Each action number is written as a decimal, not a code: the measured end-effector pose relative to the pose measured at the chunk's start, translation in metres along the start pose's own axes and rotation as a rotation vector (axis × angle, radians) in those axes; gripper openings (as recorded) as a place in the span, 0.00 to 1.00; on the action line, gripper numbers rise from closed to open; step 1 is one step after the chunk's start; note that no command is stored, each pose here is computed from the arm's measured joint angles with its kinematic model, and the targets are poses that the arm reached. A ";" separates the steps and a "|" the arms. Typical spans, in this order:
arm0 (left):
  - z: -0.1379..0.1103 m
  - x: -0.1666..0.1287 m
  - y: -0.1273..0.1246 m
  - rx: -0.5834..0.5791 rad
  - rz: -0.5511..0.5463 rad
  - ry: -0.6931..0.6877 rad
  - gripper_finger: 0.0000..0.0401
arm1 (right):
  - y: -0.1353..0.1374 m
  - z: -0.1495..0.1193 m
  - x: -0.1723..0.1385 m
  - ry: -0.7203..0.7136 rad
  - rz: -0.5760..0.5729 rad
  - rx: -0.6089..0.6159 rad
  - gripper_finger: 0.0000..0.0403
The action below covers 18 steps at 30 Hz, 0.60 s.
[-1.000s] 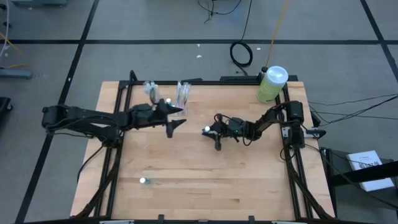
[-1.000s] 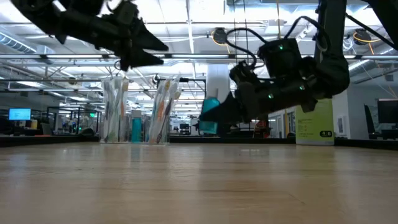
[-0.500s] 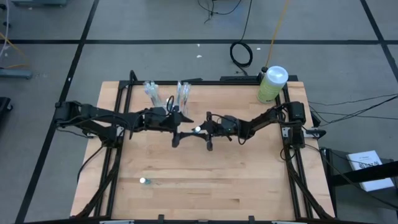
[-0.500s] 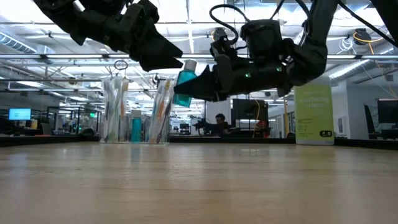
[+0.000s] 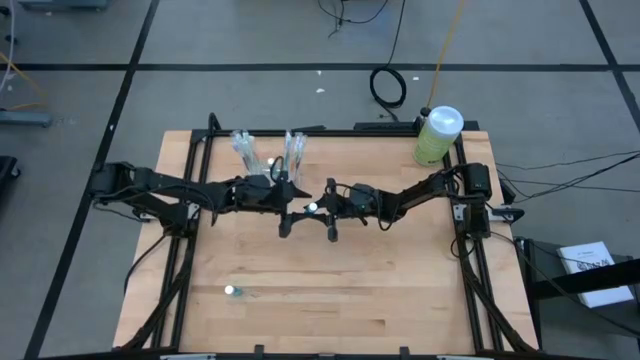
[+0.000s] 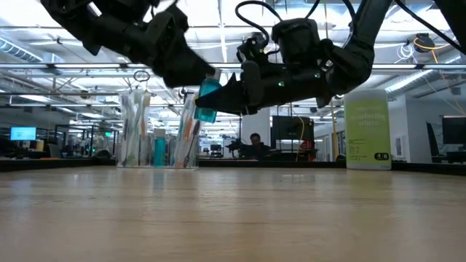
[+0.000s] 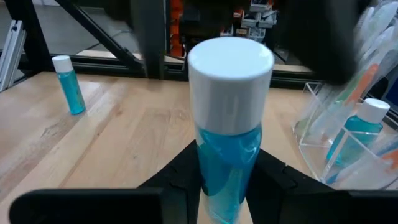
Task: Pick & Place toothbrushing station
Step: Put the blue mouthwash into the transparent organizer
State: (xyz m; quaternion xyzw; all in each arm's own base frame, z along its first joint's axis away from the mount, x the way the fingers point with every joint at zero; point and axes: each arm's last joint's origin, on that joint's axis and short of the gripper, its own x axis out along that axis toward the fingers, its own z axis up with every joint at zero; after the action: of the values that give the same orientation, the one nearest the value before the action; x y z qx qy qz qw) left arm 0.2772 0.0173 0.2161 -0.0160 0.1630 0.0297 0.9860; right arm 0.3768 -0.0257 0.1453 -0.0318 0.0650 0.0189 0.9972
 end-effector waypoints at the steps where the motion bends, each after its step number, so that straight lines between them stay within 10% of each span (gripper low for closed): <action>1: -0.002 0.002 0.000 -0.006 0.000 0.012 0.66 | 0.000 0.000 0.000 -0.002 0.000 0.000 0.21; 18: -0.006 0.009 -0.001 -0.039 -0.044 -0.002 0.42 | 0.000 -0.003 0.000 0.033 0.003 -0.019 0.22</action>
State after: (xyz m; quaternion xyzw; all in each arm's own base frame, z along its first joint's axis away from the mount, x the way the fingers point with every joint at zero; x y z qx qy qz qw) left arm 0.2843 0.0170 0.2077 -0.0387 0.1611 0.0112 0.9861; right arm 0.3763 -0.0257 0.1419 -0.0415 0.0814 0.0204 0.9956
